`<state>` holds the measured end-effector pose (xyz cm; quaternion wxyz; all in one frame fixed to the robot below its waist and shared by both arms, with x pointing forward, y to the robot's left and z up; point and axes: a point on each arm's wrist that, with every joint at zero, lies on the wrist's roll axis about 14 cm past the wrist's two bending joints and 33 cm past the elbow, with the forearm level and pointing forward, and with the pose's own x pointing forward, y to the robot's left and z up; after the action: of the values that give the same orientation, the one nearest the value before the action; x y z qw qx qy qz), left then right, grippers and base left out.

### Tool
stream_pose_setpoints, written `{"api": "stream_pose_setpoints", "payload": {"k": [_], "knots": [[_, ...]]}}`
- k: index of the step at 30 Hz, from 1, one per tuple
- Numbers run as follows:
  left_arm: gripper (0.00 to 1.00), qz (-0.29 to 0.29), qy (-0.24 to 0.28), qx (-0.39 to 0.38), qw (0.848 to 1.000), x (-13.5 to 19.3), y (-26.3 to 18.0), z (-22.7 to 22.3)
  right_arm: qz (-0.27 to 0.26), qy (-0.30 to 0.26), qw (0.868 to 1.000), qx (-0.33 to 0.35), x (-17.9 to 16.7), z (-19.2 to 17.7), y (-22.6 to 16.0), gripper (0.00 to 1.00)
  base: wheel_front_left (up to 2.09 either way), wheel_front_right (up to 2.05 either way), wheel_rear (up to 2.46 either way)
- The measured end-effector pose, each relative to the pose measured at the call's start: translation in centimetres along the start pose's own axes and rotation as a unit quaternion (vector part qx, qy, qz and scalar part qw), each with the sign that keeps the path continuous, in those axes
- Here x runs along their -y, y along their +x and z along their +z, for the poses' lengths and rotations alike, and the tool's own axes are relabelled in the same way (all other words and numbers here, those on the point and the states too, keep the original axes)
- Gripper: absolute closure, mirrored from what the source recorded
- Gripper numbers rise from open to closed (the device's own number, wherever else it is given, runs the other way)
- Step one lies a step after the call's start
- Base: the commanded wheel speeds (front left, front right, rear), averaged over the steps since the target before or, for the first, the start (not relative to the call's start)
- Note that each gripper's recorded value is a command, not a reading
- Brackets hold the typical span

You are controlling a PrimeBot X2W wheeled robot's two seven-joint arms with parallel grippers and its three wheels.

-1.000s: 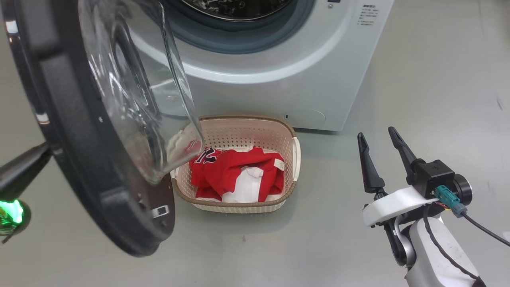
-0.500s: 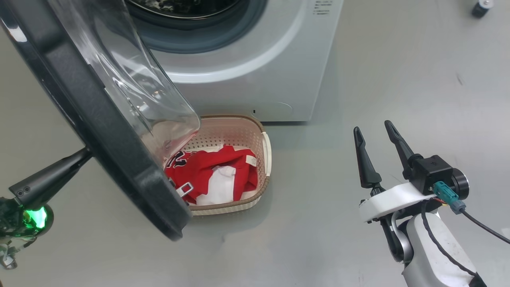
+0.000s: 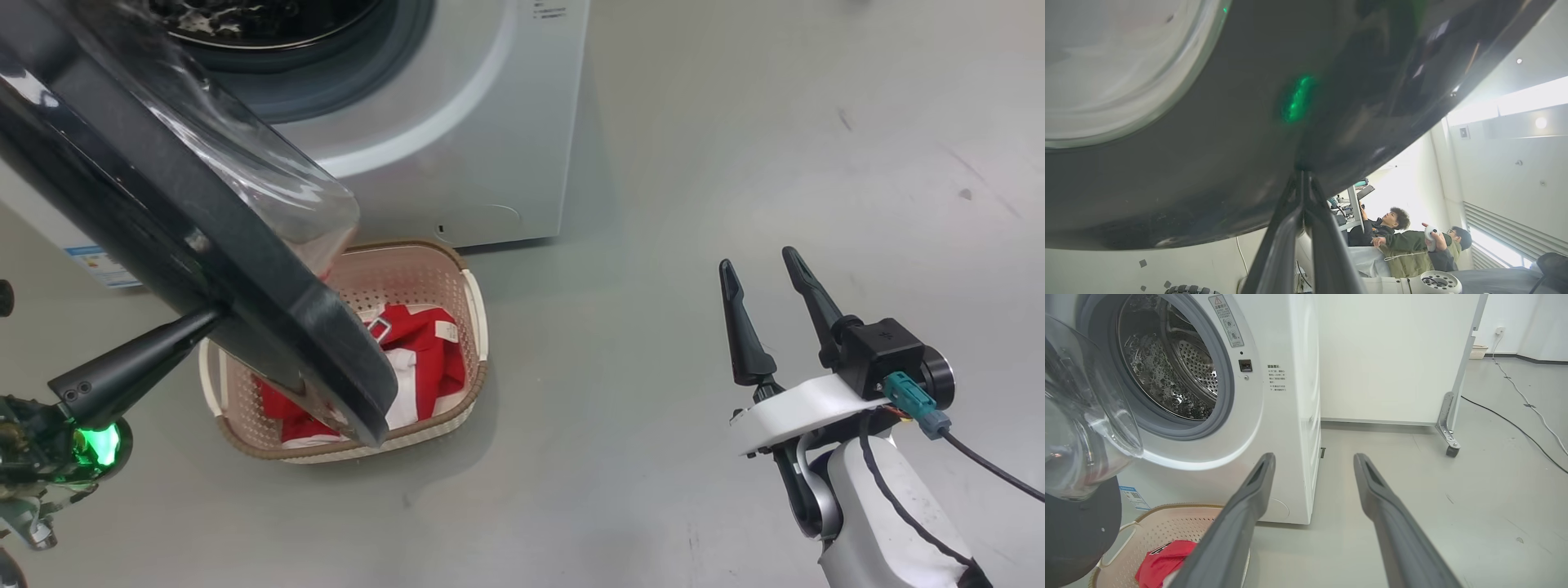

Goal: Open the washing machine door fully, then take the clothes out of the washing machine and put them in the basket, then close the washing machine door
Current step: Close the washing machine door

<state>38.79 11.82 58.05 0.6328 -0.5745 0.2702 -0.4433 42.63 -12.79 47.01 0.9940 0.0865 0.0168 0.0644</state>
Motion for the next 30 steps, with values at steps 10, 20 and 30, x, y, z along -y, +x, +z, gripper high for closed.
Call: {"api": "stream_pose_setpoints", "payload": {"k": [10,20,30], "knots": [[1.0,-0.002,-0.019,-0.029,0.999,-1.1,3.7,0.6,-0.027,0.005,1.0,0.002,1.6,0.1,-0.6,0.0,0.0,0.0,0.0],[1.0,-0.005,-0.033,-0.04,0.999,-2.1,7.4,2.4,-0.044,0.018,0.999,-0.002,2.6,-0.2,-0.4,0.0,0.0,0.0,0.0],[1.0,-0.002,-0.048,-0.041,0.998,-3.5,11.0,4.5,-0.049,0.015,0.999,-0.001,3.1,-0.1,0.2,0.0,0.0,0.0,0.0]]}}
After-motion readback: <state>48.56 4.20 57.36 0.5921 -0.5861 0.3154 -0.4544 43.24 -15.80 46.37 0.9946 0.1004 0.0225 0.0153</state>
